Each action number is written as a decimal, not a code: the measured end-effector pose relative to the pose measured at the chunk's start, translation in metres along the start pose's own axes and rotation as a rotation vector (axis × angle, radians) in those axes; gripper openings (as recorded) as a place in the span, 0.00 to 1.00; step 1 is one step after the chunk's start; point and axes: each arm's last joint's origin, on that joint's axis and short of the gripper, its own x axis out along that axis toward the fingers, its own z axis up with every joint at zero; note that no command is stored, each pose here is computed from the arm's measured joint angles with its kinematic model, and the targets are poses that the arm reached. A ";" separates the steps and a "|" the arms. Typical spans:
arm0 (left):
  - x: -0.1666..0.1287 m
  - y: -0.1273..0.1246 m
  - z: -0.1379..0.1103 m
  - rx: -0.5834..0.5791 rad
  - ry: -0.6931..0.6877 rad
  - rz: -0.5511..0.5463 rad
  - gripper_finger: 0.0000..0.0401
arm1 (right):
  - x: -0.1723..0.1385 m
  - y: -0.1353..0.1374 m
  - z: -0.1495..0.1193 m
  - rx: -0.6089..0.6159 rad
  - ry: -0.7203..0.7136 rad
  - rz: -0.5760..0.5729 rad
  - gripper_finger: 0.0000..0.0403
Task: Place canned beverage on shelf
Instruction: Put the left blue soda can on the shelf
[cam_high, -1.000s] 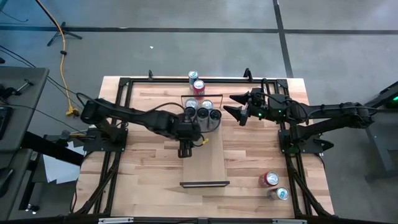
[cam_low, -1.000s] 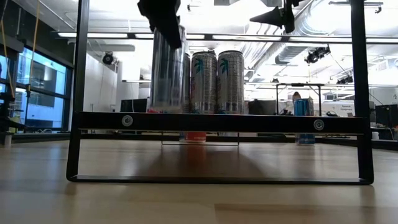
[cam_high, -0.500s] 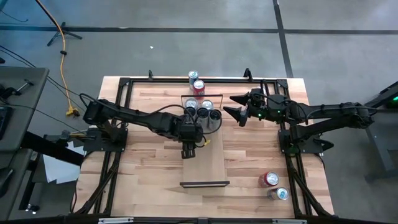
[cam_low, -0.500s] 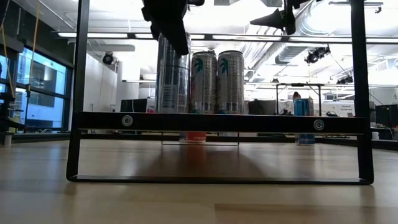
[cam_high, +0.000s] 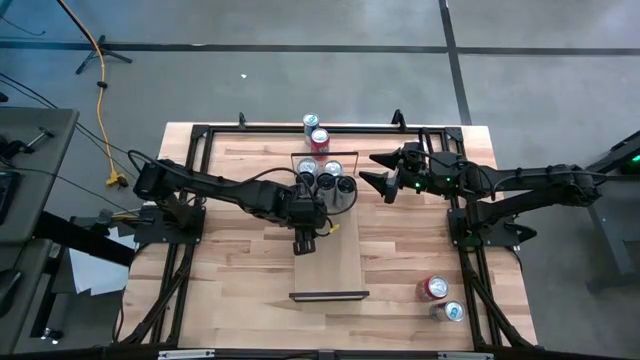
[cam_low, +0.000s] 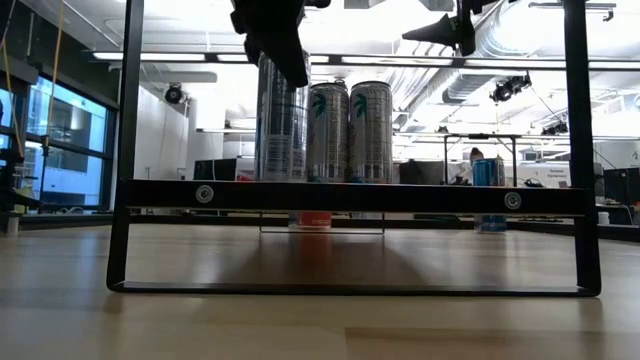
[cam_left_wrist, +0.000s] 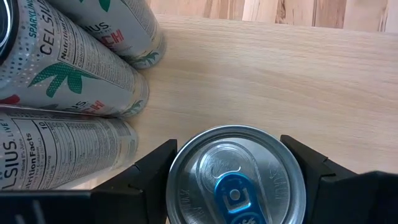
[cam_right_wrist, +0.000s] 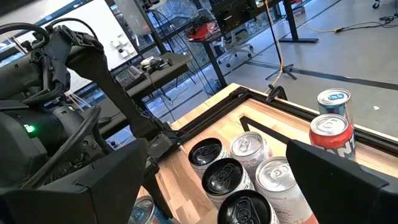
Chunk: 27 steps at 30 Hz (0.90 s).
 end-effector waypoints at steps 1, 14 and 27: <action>0.000 0.000 0.000 -0.001 0.000 0.000 0.50 | 0.000 0.000 0.000 0.000 0.000 0.000 0.92; 0.001 0.007 0.002 -0.037 0.001 0.002 0.66 | 0.000 0.000 0.000 0.045 0.005 0.008 0.92; -0.015 0.018 0.011 -0.056 -0.019 -0.100 0.73 | 0.000 0.001 0.000 0.045 0.009 0.016 0.92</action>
